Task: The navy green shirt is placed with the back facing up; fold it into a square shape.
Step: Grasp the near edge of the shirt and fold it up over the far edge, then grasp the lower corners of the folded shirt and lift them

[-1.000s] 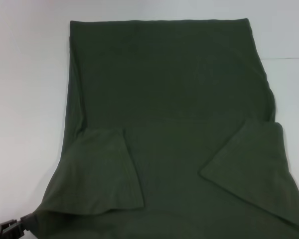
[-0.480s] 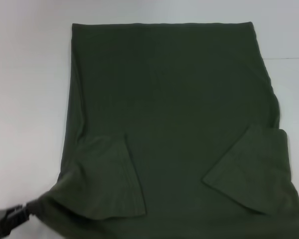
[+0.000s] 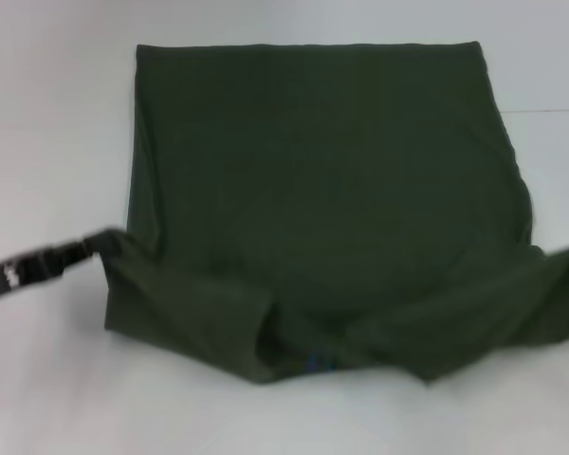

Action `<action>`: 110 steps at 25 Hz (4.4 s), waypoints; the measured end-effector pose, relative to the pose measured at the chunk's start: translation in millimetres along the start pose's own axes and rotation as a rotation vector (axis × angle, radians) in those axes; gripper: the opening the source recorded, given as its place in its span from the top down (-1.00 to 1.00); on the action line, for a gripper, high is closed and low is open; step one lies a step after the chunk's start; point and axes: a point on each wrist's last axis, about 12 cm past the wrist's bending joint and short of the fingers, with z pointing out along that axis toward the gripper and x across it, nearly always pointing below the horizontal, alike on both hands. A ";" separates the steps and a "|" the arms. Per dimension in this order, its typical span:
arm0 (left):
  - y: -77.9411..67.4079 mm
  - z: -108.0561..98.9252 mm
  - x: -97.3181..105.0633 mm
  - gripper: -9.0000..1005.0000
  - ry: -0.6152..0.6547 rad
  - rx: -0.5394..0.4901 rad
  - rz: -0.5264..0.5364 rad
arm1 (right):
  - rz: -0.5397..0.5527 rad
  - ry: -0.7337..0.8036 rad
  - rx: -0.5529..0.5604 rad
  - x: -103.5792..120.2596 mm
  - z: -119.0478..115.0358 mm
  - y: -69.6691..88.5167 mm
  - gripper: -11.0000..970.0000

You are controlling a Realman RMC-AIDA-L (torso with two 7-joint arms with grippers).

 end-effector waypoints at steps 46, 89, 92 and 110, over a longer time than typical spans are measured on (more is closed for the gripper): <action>8.3 142.4 -50.9 0.85 -0.192 -0.375 0.244 | -0.260 -0.206 0.537 -95.3 157.6 -7.6 0.90; 13.6 144.4 -53.3 0.43 -0.244 -0.478 0.237 | -0.392 -0.188 0.554 -106.2 176.3 6.2 0.53; 16.1 132.4 -53.3 0.20 -0.306 -0.461 0.206 | -0.402 -0.203 0.523 -109.2 173.4 8.9 -0.03; -3.4 48.7 17.6 -0.78 -0.274 -0.104 0.270 | -0.240 -0.283 0.189 -45.3 91.8 4.3 -0.50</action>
